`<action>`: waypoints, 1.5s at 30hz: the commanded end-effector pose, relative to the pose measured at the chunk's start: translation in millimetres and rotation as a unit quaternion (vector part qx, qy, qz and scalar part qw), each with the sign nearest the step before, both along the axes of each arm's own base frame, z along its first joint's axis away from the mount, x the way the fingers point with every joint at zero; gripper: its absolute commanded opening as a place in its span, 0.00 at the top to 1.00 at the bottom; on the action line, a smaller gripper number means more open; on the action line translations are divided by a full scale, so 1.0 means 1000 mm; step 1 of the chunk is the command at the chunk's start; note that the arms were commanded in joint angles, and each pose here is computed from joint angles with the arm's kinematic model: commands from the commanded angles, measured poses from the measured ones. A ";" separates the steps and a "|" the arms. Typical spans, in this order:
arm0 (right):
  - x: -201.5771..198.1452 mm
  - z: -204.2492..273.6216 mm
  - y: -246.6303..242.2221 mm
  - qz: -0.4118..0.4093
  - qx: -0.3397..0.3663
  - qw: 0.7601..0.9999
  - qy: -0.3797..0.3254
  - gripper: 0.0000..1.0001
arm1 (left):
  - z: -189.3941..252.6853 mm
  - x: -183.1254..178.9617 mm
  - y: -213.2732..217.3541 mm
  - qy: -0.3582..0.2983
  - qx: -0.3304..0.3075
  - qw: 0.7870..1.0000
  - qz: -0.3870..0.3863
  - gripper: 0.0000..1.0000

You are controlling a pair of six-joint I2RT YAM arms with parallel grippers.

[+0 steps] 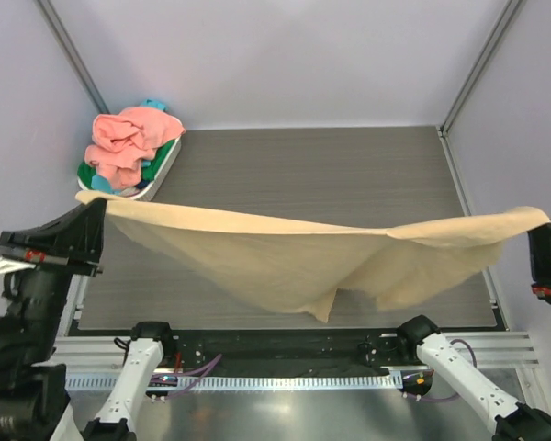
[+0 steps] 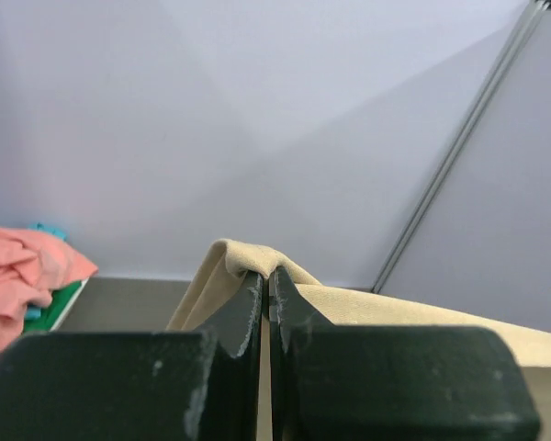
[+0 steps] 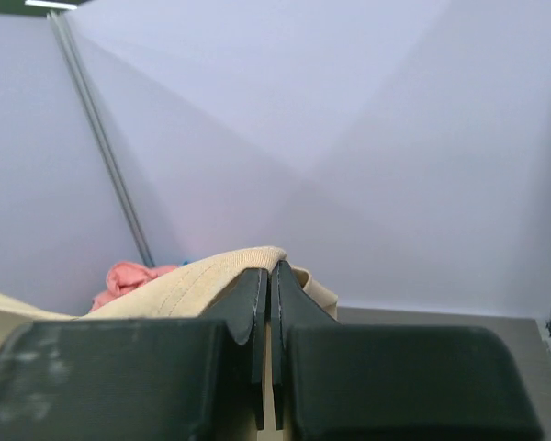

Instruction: Fold and stack the t-shirts

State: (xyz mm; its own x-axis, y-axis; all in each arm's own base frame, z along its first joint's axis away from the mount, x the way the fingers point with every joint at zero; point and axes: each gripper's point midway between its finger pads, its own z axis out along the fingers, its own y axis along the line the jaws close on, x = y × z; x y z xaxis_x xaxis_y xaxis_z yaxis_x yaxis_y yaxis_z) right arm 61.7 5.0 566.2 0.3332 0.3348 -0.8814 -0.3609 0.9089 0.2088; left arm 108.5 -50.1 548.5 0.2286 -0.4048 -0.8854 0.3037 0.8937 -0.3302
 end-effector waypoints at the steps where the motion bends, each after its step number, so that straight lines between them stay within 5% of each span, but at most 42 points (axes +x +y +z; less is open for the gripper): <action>1: -0.005 0.036 -0.013 -0.043 0.010 0.998 -0.039 0.99 | 0.019 -0.011 -0.001 -0.023 0.018 1.000 0.000 1.00; 7: 0.053 0.049 -0.026 -0.147 -0.003 0.989 0.035 0.99 | 0.003 0.041 0.005 0.075 0.003 0.997 0.015 1.00; 9: 0.127 0.024 -0.007 -0.184 -0.047 0.975 0.116 0.99 | -0.019 0.081 0.011 0.153 -0.012 0.988 0.033 1.00; 10: 0.132 0.017 -0.011 -0.200 -0.051 0.970 0.127 0.99 | -0.032 0.095 0.015 0.185 -0.013 0.982 0.046 1.00; 14: 0.254 -0.081 0.005 -0.299 -0.164 0.899 0.273 0.99 | -0.123 0.187 0.019 0.350 -0.034 0.934 0.068 1.00; 16: 0.326 -0.155 0.000 -0.330 -0.199 0.852 0.354 0.99 | -0.200 0.246 0.015 0.449 -0.032 0.891 0.061 1.00; 17: 0.350 -0.181 0.002 -0.310 -0.208 0.846 0.381 0.94 | -0.224 0.263 0.013 0.477 -0.027 0.877 0.057 0.96; 18: 0.395 -0.252 0.011 -0.288 -0.224 0.814 0.451 0.29 | -0.243 0.281 0.009 0.502 -0.024 0.863 0.045 0.82; 19: 0.404 -0.254 0.009 -0.283 -0.209 0.804 0.479 0.15 | -0.284 0.305 0.003 0.550 -0.023 0.834 0.028 0.56; 21: 0.420 -0.282 0.006 -0.299 -0.222 0.770 0.519 0.08 | -0.304 0.320 -0.007 0.580 -0.028 0.814 -0.001 0.15; 24: 0.426 -0.295 0.022 -0.266 -0.206 0.788 0.516 0.03 | -0.308 0.332 -0.009 0.564 -0.021 0.826 0.004 0.00; 27: 0.414 -0.296 0.024 -0.253 -0.185 0.811 0.494 0.00 | -0.319 0.319 -0.006 0.558 -0.023 0.830 0.016 0.00; 36: 0.393 -0.398 0.055 -0.166 -0.154 0.793 0.566 0.00 | -0.417 0.272 -0.005 0.596 -0.052 0.800 0.045 0.00; 45: 0.456 -0.453 0.070 -0.116 -0.089 0.784 0.603 0.01 | -0.486 0.284 -0.005 0.637 -0.061 0.766 0.064 0.01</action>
State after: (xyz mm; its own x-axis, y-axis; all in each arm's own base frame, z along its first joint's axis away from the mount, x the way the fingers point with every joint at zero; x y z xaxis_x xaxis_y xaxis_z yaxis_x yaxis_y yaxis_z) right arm 481.0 68.2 89.4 -0.8032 0.1388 -0.5792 0.1672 0.9859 0.0045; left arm 360.2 -57.4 50.9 -0.7954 -0.5343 -0.2861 -0.4395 0.8335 -0.3348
